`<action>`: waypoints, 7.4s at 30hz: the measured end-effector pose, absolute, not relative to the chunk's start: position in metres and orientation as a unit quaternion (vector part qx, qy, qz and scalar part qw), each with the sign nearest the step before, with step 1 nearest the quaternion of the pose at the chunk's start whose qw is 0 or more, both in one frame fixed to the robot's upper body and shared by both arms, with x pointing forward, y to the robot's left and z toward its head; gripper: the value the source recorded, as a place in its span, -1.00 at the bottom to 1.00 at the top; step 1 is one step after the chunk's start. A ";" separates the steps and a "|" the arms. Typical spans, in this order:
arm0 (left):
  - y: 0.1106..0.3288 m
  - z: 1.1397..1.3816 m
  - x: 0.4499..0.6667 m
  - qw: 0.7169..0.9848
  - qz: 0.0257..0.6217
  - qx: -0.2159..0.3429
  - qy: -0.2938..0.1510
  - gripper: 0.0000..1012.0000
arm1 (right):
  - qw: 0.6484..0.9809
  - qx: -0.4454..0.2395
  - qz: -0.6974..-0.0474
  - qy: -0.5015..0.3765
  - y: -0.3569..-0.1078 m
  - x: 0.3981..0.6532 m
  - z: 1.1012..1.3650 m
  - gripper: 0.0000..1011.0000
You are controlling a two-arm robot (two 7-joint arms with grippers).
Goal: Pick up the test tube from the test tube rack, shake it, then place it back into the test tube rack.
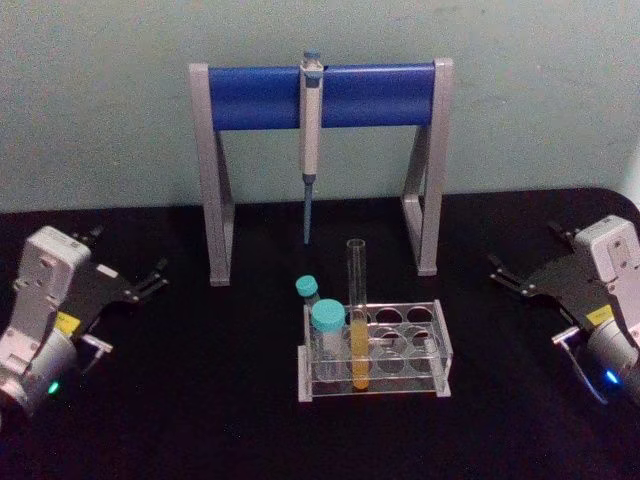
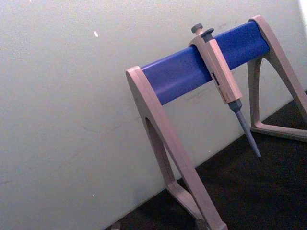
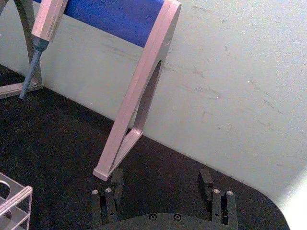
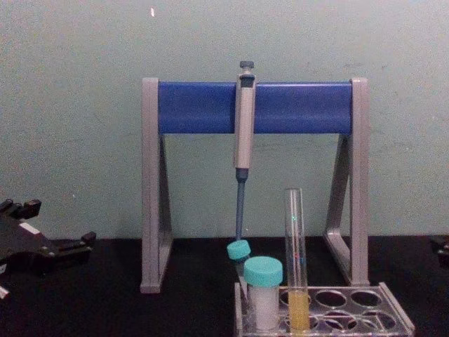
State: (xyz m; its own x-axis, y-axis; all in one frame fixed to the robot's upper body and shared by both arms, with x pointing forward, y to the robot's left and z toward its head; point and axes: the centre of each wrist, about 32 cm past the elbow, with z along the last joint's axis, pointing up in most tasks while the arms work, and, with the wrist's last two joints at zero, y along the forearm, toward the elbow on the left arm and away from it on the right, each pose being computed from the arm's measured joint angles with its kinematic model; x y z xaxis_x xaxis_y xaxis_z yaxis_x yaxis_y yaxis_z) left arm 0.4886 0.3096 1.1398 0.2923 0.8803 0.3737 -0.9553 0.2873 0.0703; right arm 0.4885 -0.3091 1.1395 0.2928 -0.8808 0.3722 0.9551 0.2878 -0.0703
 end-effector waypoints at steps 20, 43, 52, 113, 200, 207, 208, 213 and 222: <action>0.310 1.140 0.489 0.791 0.580 0.142 -0.132 0.98 | 0.791 -0.141 -0.580 -0.132 -0.310 0.489 1.140 0.98; 0.310 1.140 0.489 0.791 0.580 0.141 -0.132 0.98 | 0.791 -0.141 -0.580 -0.132 -0.310 0.489 1.140 0.98; 0.310 1.140 0.489 0.791 0.580 0.141 -0.132 0.98 | 0.791 -0.141 -0.580 -0.132 -0.310 0.489 1.140 0.98; 0.310 1.140 0.489 0.791 0.580 0.141 -0.132 0.98 | 0.921 -0.038 -0.387 0.026 -0.284 0.440 1.156 0.98; 0.310 1.140 0.489 0.791 0.580 0.142 -0.132 0.98 | 0.949 -0.020 -0.310 0.062 -0.240 0.516 1.155 -0.55; 0.310 1.140 0.489 0.791 0.580 0.141 -0.132 0.98 | 0.948 -0.020 -0.310 0.062 -0.240 0.516 1.155 -0.55; 0.310 1.140 0.489 0.791 0.580 0.141 -0.132 0.98 | 0.948 -0.020 -0.310 0.062 -0.240 0.516 1.155 -0.55; 0.310 1.140 0.489 0.791 0.580 0.141 -0.132 0.98 | 0.949 -0.017 -0.310 0.052 -0.241 0.514 1.153 -0.55; 0.310 1.140 0.489 0.791 0.580 0.141 -0.132 0.98 | 0.953 0.001 -0.301 0.017 -0.241 0.507 1.148 -0.55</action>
